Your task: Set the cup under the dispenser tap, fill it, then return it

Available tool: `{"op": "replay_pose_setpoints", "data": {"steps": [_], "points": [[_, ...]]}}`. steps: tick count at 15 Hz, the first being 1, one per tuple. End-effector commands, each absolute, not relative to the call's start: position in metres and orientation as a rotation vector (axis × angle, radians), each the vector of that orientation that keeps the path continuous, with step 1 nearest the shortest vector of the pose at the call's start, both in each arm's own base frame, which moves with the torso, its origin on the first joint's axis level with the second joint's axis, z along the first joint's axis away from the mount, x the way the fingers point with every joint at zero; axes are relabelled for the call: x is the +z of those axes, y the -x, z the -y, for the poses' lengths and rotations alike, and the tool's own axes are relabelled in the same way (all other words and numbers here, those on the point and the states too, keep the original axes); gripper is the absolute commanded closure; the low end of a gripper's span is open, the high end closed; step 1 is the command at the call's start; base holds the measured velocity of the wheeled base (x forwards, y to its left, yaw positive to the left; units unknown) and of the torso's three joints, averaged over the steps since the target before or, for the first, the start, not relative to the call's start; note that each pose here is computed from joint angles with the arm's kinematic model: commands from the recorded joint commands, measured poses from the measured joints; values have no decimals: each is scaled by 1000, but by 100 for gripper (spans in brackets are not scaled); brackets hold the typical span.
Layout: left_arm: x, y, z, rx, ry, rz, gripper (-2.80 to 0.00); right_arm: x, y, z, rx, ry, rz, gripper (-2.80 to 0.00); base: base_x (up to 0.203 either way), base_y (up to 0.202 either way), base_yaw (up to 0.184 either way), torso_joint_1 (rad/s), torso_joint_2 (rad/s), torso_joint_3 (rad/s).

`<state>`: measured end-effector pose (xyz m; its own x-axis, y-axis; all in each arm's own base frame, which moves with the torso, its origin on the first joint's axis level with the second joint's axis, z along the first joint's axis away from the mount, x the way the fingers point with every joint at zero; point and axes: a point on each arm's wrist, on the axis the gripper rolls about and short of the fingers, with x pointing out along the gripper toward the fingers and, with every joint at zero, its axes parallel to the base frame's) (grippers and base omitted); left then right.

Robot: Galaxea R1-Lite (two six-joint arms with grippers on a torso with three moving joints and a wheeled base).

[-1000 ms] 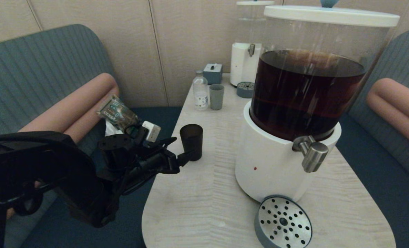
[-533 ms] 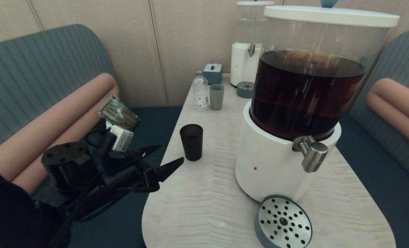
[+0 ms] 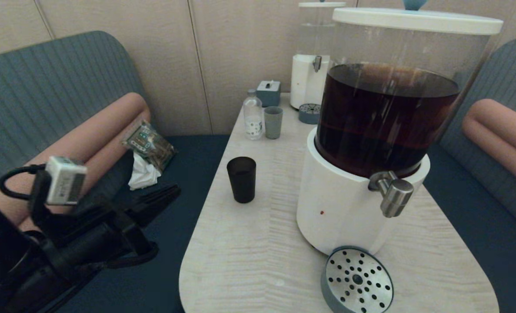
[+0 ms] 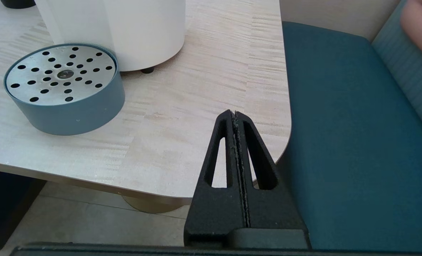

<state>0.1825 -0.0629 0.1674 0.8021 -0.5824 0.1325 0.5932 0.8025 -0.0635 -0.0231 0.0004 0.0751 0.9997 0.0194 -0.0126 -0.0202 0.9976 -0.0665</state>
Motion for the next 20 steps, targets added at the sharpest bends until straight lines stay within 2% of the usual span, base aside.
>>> {"op": "replay_pose_setpoints", "data": {"steps": [1,7,13,20], "points": [[191,-159,54,-618,107,239,0,75,23,0,20,67,-10,0,0,0,0,0,0,0],[226,-105,19,-462,65,488,0,75,23,0,20,67,-10,0,0,0,0,0,0,0],[239,-32,8,-387,-5,681,0,75,23,0,20,67,-10,0,0,0,0,0,0,0],[229,38,8,-378,-27,752,0,75,23,0,20,67,-10,0,0,0,0,0,0,0]]}}
